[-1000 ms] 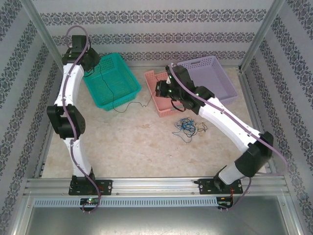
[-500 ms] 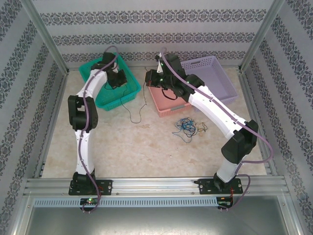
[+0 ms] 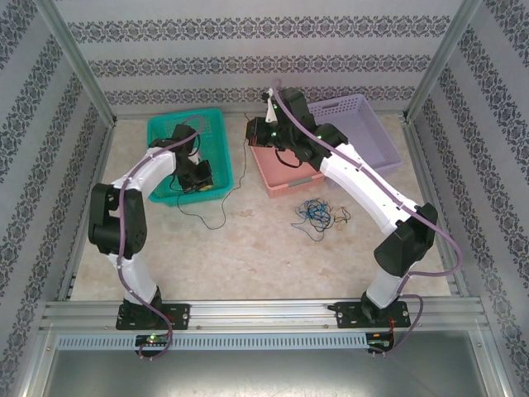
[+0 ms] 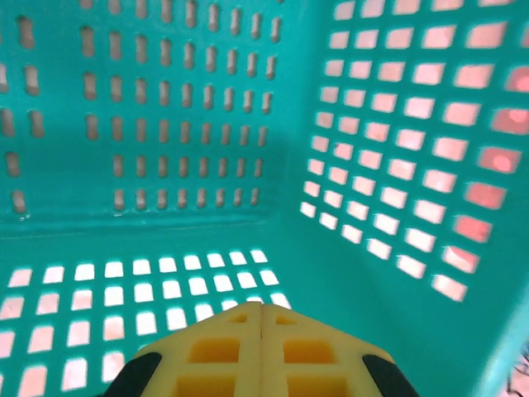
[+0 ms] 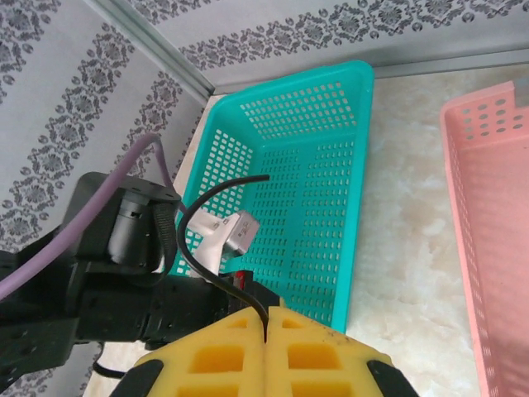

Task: Untangle the cables

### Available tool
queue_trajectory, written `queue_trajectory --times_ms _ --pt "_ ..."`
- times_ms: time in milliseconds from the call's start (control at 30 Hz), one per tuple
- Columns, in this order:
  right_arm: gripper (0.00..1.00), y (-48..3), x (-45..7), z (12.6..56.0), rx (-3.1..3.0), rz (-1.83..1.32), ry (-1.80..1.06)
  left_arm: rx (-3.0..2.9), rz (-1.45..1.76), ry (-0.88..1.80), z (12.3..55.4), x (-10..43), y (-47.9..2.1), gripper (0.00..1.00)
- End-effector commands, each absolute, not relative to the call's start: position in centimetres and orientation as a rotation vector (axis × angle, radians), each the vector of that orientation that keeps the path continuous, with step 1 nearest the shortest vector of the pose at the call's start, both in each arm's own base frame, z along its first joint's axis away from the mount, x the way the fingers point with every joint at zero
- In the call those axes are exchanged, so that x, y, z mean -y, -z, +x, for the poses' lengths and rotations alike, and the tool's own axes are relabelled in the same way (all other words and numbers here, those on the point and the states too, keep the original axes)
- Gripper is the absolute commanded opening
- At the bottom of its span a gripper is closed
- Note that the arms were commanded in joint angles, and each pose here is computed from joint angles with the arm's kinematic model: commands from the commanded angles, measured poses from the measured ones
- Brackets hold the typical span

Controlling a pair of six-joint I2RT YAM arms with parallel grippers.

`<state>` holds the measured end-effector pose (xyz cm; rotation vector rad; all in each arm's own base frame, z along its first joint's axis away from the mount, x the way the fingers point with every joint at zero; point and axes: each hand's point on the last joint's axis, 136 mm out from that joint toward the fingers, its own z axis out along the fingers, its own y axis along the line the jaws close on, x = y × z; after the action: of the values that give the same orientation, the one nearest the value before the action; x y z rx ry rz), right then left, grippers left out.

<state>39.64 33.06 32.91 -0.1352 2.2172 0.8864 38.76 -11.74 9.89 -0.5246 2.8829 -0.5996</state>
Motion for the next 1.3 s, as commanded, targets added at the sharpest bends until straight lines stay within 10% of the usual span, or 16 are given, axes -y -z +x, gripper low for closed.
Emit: queue_trajectory --times_ms 0,700,1133,1267 --pt "0.00 -32.2 -34.1 38.5 -2.237 -0.195 -0.894 -2.857 -0.534 0.683 37.7 12.9 -11.8 0.00" --pt "0.00 -40.2 -40.9 42.3 -2.020 -0.238 -1.088 -2.071 -0.751 0.432 49.5 1.8 -37.7 0.00" --pt "0.00 -23.8 -47.5 42.9 -2.458 -0.004 -1.189 -2.039 -0.593 0.451 59.0 0.4 -33.2 0.00" --pt "0.22 -19.8 -47.5 41.5 -2.601 0.009 -1.153 -2.131 -0.625 0.411 59.2 0.2 -29.2 0.00"
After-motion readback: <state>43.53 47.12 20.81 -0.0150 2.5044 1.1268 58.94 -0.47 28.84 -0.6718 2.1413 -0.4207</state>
